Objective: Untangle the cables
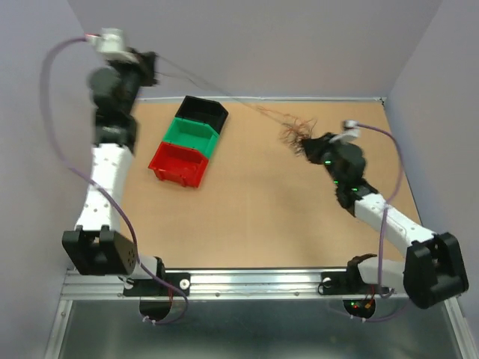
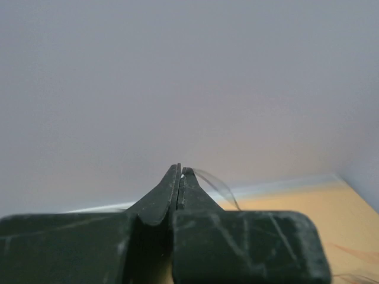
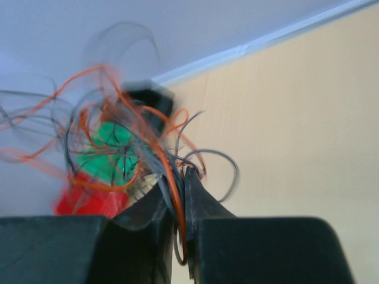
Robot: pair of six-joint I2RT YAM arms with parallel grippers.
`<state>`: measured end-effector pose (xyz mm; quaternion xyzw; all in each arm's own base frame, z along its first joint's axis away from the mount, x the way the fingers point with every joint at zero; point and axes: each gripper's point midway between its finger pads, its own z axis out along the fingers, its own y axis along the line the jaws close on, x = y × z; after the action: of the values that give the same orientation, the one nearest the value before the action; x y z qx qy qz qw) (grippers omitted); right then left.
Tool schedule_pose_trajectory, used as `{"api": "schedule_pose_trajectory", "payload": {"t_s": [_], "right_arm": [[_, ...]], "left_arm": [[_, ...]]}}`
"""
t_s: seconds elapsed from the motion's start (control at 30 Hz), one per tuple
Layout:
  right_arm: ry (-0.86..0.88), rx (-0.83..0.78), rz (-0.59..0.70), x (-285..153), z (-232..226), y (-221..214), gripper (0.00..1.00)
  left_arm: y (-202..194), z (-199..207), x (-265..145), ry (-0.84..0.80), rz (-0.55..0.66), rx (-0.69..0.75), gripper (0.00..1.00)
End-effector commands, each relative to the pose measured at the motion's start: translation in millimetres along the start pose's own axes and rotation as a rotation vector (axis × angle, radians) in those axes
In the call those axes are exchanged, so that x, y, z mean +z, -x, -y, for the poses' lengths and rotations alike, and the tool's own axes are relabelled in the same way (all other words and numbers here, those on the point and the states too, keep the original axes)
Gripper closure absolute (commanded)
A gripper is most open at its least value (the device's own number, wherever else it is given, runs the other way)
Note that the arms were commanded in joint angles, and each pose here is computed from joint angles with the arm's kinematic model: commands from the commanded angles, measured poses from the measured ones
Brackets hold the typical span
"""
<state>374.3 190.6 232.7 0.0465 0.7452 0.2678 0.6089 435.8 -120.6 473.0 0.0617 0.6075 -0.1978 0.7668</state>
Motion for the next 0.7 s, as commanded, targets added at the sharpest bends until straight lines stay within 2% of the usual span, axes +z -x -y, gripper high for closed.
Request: {"api": "schedule_pose_trajectory", "payload": {"t_s": [0.0,0.03,0.1,0.13,0.17,0.23,0.3,0.43,0.67], "right_arm": [[-0.479,0.609,0.411,-117,247,57,0.99],[-0.594,0.654,0.506,-153,284,60,0.99],[-0.673,0.703,0.546,-171,295,48,0.99],[-0.660,0.722,0.543,-170,293,44,0.99],[-0.622,0.736,0.535,-166,289,38,0.99],[-0.564,0.743,0.508,-158,283,40,0.99],[-0.538,0.658,0.480,-153,277,49,0.99],[-0.348,0.515,0.378,-135,237,58,1.00],[-0.203,0.258,0.175,-98,161,52,1.00]], "left_arm": [[156,-194,-67,0.337,0.273,-0.097,1.00],[154,-228,-82,0.428,0.260,-0.085,1.00],[153,-228,-90,0.427,0.286,-0.028,1.00],[130,-232,-92,0.442,0.259,-0.043,1.00],[131,-216,-87,0.415,0.275,-0.035,1.00],[118,-213,-78,0.411,0.254,-0.038,1.00],[102,-191,-62,0.347,0.224,-0.028,1.00],[82,-132,-39,0.211,0.189,0.044,1.00],[89,-65,-31,0.076,0.187,0.105,1.00]]}}
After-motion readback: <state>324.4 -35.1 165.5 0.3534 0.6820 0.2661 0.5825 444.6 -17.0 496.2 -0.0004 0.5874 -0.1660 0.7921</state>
